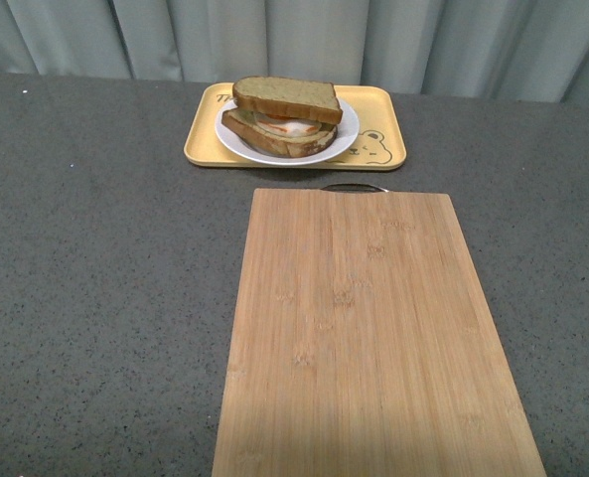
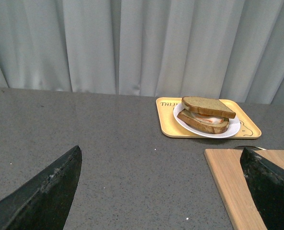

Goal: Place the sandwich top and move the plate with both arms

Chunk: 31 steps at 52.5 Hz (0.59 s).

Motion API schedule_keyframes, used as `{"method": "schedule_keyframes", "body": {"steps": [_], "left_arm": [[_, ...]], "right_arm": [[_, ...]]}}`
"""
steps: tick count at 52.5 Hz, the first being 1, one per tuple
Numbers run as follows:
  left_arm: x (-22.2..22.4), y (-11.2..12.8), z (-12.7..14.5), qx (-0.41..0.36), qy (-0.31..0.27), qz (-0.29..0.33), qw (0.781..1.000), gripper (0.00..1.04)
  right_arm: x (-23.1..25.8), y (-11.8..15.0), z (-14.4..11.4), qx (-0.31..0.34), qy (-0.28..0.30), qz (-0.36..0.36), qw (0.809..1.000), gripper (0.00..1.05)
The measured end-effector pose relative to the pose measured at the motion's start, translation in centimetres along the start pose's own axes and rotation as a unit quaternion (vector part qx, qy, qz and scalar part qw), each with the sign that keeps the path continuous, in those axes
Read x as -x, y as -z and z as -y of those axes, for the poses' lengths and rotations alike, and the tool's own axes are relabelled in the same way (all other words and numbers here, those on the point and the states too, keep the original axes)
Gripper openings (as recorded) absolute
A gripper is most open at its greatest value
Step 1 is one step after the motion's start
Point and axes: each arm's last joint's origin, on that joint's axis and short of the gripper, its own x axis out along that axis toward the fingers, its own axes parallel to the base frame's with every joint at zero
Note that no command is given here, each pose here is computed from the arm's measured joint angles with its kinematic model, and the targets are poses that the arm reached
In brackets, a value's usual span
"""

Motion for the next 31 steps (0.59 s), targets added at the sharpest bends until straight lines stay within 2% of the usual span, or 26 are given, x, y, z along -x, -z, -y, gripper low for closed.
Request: {"method": "schedule_keyframes", "body": {"steps": [31], "left_arm": [[0.0,0.0,0.0,0.0,0.0,0.0,1.0,0.98]], "right_arm": [[0.0,0.0,0.0,0.0,0.0,0.0,1.0,0.95]]}}
